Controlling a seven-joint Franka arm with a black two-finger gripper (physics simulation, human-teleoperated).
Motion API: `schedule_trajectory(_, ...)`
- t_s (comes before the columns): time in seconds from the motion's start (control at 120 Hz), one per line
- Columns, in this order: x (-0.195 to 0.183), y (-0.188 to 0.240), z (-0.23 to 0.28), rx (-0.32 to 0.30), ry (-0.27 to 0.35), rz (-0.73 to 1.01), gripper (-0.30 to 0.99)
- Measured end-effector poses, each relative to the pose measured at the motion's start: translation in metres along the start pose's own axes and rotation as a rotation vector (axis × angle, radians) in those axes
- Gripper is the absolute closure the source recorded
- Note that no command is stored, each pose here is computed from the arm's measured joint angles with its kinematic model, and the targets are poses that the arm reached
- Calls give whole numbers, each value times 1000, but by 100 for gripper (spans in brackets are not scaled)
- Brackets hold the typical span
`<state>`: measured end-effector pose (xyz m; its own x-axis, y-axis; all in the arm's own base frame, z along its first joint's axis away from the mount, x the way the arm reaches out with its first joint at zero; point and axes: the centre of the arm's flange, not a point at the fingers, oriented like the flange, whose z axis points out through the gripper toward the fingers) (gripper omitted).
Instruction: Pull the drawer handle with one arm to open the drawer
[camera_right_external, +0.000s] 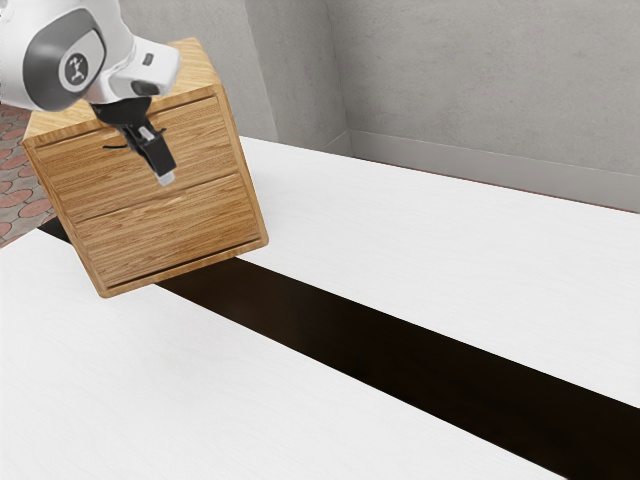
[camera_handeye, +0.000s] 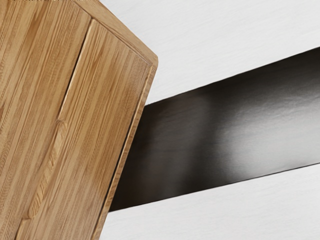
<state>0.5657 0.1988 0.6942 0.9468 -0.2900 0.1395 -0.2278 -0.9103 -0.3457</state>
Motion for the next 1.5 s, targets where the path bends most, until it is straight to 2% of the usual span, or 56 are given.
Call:
schedule_trajectory(0.217,5,-22,8,42,0,24,0)
schedule_trajectory(0.592,7,-53,26,66,-12,41,0)
schedule_trajectory(1.5,15,-86,62,67,-13,75,0)
